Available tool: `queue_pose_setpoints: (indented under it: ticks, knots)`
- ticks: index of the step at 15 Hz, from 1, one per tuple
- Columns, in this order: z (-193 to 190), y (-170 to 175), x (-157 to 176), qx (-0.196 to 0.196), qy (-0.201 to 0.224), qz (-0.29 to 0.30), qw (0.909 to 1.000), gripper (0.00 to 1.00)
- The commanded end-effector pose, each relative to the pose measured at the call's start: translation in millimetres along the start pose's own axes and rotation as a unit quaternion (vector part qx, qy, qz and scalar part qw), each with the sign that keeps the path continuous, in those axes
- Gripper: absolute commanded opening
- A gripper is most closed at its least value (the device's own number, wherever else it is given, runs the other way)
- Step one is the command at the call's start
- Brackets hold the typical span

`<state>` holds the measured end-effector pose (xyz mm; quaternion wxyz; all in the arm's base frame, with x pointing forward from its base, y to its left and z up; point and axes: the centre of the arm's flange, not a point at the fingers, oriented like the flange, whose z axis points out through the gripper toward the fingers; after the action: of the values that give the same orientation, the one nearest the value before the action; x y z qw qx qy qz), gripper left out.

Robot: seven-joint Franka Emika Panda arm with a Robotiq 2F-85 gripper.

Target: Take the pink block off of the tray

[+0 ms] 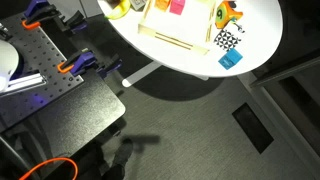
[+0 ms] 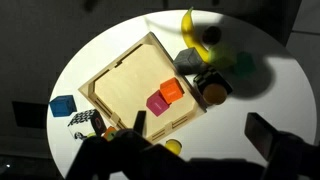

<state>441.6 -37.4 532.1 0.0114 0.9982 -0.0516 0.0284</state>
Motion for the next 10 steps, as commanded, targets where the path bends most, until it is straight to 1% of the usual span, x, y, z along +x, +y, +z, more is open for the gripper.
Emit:
queue_pose_setpoints:
  ticks: [1, 5, 10]
  knots:
    - [-0.8, 0.0, 0.0, 0.000, 0.001, 0.000, 1.0000, 1.00]
    - [4.6, 1.0, 11.5, -0.002, -0.004, 0.011, 0.9999, 1.00]
    - [28.6, -0.7, 39.0, -0.008, -0.016, 0.039, 0.9991, 1.00]
